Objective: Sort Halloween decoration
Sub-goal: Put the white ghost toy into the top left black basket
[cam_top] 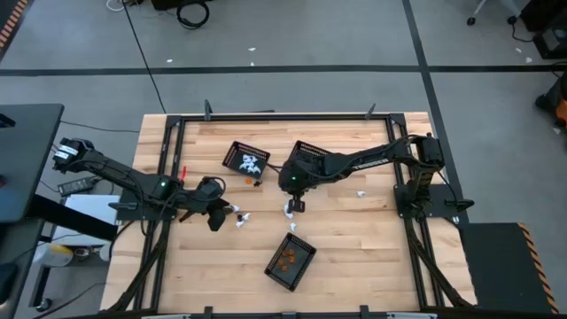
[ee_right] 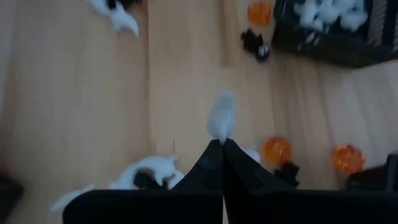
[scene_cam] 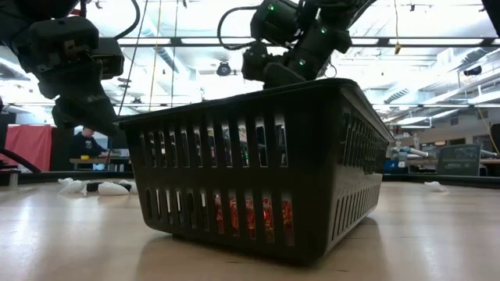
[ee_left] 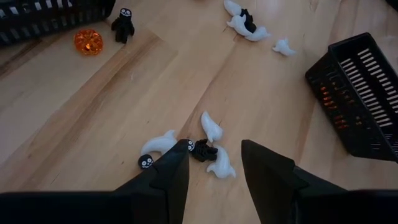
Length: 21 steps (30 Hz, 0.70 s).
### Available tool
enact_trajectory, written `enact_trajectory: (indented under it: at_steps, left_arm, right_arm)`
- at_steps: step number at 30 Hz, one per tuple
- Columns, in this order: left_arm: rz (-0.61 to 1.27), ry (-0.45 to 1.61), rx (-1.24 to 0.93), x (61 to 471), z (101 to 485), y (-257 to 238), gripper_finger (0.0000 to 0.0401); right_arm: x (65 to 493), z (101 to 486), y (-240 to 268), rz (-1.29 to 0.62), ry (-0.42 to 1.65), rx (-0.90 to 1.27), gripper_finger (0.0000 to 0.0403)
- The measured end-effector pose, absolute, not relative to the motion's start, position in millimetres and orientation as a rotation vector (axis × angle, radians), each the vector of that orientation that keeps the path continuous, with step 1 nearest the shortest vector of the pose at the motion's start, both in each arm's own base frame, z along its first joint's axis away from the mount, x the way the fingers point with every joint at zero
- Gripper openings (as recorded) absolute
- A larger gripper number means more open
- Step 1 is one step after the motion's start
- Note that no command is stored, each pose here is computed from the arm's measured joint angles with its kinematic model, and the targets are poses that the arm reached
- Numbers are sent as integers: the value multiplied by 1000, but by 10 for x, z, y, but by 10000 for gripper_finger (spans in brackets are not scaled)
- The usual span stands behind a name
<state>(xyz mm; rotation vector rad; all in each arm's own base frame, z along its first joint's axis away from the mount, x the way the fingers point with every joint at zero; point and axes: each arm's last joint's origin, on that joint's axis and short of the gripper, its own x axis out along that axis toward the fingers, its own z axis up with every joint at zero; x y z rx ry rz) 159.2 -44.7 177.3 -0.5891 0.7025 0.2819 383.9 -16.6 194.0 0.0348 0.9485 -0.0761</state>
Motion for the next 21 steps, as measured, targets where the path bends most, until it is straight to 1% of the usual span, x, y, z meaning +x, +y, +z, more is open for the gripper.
enact_trajectory:
  at_steps: [7, 10, 13, 15, 17, 21]
  left_arm:
    - [279, 697, -591, 1596, 1778, -448, 155]
    - [280, 696, -596, 1597, 1778, -448, 155]
    - [279, 688, -605, 1602, 1784, -450, 155]
    - [277, 681, -610, 1606, 1790, -452, 155]
    - [272, 670, -616, 1615, 1801, -455, 155]
    - [277, 665, -636, 1613, 1806, -454, 155]
  right_arm:
    - [3983, 2084, -324, -108, 782, 43, 0]
    - [4076, 2143, -466, -149, 676, 53, 0]
    - [4201, 2159, -650, -188, 642, 68, 0]
    - [4287, 2097, -766, -211, 689, 73, 0]
    - [4466, 2077, -873, -227, 688, 70, 0]
    - [4773, 2009, -1016, -245, 755, 91, 0]
